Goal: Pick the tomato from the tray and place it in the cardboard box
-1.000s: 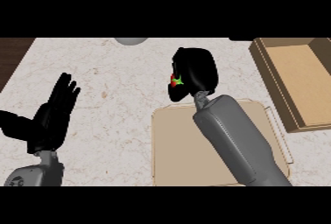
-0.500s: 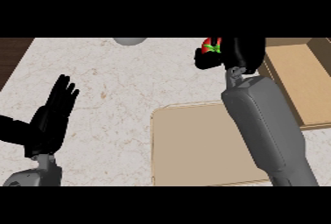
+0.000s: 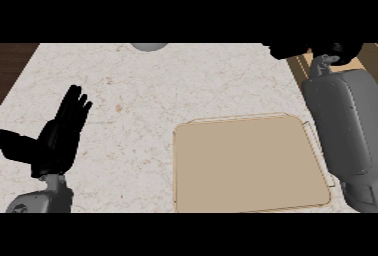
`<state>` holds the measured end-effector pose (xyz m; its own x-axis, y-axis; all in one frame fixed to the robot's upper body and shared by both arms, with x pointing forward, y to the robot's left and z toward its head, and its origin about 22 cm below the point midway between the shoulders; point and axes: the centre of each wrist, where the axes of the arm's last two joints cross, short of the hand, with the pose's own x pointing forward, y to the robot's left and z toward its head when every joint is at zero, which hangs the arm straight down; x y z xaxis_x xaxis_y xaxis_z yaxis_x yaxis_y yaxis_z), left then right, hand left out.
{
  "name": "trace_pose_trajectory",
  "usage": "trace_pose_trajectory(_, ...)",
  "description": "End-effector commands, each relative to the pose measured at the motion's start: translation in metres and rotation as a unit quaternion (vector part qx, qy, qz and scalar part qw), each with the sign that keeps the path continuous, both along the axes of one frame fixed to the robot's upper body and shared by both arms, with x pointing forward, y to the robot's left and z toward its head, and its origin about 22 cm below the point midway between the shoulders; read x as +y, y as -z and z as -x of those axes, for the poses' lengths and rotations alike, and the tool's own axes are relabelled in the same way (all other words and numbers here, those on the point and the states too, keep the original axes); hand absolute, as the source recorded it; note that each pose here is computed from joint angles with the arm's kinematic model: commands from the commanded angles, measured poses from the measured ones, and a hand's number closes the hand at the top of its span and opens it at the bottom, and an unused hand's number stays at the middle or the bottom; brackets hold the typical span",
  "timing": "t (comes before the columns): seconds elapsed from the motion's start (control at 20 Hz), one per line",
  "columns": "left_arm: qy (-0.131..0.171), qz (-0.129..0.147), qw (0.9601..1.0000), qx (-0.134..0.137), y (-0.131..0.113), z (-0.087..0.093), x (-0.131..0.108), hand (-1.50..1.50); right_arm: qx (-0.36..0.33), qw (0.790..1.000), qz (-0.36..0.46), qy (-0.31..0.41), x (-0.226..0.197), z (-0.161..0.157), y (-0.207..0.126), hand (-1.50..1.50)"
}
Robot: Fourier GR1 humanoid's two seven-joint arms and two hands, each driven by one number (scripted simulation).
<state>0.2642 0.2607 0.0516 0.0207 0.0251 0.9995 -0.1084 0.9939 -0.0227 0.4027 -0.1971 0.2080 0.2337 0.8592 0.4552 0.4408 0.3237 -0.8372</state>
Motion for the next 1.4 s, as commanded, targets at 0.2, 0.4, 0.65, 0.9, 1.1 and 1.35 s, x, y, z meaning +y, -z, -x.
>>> trace_pose_trajectory(0.2, 0.005, 0.002, 1.0, -0.001, 0.001, 0.003, -0.009, 0.0, 0.004, 0.996, 0.06, 0.066, -0.094, -0.02, 0.015, 1.5)
trace_pose_trajectory(0.4, 0.002, 0.001, 1.0, -0.003, -0.006, -0.009, -0.013, 0.0, 0.025, 0.993, 0.093, 0.071, -0.12, -0.021, 0.039, 1.5)
trace_pose_trajectory(0.65, 0.014, -0.004, 0.9999, 0.0, 0.008, 0.004, -0.003, 0.0, 0.062, 0.99, 0.103, 0.076, -0.138, -0.033, 0.063, 1.5)
trace_pose_trajectory(0.9, 0.017, -0.002, 0.9998, -0.007, -0.005, -0.006, -0.009, 0.0, 0.266, 0.947, 0.147, 0.106, -0.182, -0.018, 0.085, 1.5)
trace_pose_trajectory(1.1, 0.023, -0.001, 0.9997, -0.013, 0.006, -0.017, -0.028, 0.0, 0.279, 0.952, 0.085, 0.095, -0.2, -0.015, 0.092, -1.5)
trace_pose_trajectory(1.35, 0.024, 0.005, 0.9996, -0.012, -0.012, -0.013, -0.025, 0.0, 0.123, 0.987, 0.07, 0.074, -0.212, -0.007, 0.094, -1.5)
